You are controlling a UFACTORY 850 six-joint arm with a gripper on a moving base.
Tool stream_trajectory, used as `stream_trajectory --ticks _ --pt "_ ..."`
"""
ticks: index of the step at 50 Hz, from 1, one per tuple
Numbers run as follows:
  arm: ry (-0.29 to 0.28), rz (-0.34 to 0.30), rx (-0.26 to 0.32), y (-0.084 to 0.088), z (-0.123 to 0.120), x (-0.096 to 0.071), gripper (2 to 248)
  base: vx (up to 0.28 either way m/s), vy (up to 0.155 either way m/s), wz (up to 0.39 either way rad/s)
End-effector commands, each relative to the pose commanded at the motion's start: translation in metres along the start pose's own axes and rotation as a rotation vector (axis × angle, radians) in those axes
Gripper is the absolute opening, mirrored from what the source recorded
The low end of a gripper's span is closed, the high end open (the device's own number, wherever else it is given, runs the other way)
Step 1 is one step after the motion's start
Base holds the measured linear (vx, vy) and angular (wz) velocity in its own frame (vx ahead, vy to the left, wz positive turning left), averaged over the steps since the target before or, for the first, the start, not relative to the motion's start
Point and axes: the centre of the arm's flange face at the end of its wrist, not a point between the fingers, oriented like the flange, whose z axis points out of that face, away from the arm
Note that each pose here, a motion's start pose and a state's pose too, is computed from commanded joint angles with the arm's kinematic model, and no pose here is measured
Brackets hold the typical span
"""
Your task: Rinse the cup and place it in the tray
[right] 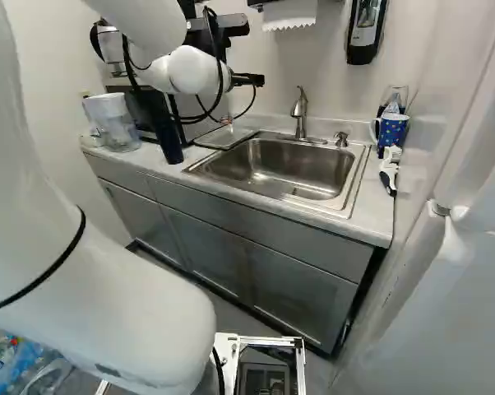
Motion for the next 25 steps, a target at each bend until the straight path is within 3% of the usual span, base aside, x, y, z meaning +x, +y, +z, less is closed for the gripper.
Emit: stream_trajectory --ticks 25 --pt "-0.05 0.006 -0.035 0.019 0.042 0.003 247 0.0 0.0 0.0"
